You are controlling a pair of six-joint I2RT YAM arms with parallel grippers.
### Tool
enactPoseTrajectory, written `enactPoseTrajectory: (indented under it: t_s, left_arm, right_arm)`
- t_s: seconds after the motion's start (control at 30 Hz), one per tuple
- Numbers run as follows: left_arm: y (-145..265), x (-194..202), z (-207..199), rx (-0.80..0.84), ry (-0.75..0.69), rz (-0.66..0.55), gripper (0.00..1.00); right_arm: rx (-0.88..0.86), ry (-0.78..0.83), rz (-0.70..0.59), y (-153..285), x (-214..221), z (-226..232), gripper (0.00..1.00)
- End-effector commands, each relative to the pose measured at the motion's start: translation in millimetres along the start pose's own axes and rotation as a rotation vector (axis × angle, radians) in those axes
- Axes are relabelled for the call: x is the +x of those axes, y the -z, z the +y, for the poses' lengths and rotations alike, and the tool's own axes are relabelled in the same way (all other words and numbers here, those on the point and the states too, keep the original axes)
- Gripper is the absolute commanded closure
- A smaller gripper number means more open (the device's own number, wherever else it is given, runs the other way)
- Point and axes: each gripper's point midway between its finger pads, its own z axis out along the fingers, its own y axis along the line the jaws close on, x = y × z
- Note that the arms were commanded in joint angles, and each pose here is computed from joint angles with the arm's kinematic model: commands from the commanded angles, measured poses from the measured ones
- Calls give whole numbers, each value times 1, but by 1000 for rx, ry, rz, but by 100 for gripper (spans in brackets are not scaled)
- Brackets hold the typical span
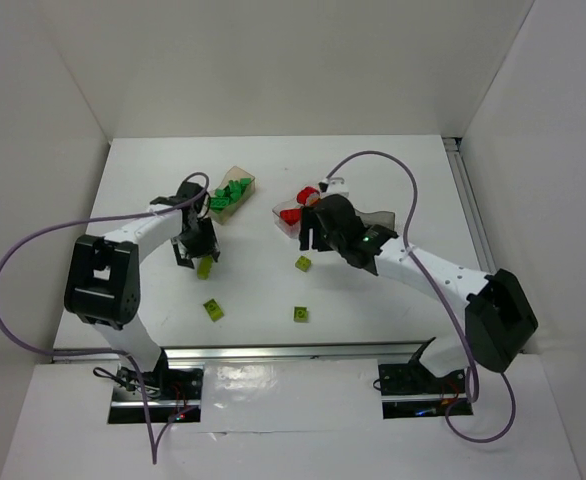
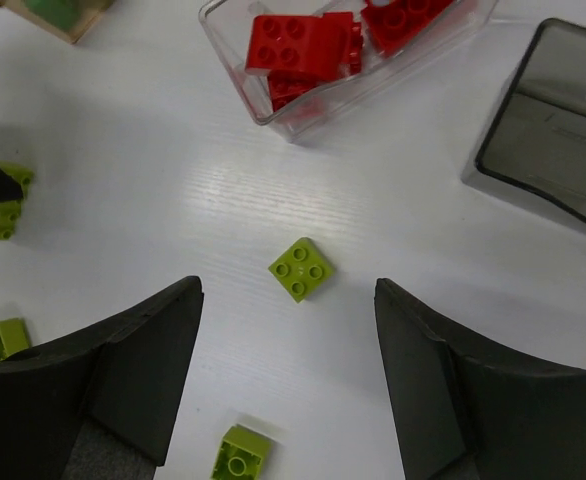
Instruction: Sort the legos into containers by color
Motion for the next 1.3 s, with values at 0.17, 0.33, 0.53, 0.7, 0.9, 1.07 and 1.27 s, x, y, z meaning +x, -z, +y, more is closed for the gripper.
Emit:
enactPoseTrajectory:
  t_s: [0.17, 0.33, 0.53, 0.7, 0.9, 1.07, 1.27]
  left_arm:
    - [-6, 6, -19, -20, -18, -8, 73]
    - [36, 2, -86, 191, -107, -45, 95]
    - [79, 16, -206, 457, -304, -20, 100]
    - [103, 22, -295, 626, -417, -22, 100]
    - [120, 3, -371, 833, -452, -78, 100]
    - [110, -5, -412, 946, -427, -62, 100]
    - [85, -8, -426, 959, -382, -52, 85]
  right_arm:
    - [105, -170, -106, 28, -44, -60, 30]
    - [254, -249, -142, 47, -56, -111, 33]
    - [375, -374, -260, 83, -75, -159, 33]
    - [442, -447, -357, 111, -78, -180, 32]
    - [444, -472, -440, 140, -84, -187, 32]
    - [460, -481, -442, 148, -79, -192, 32]
    - [446, -478, -426, 148, -76, -190, 32]
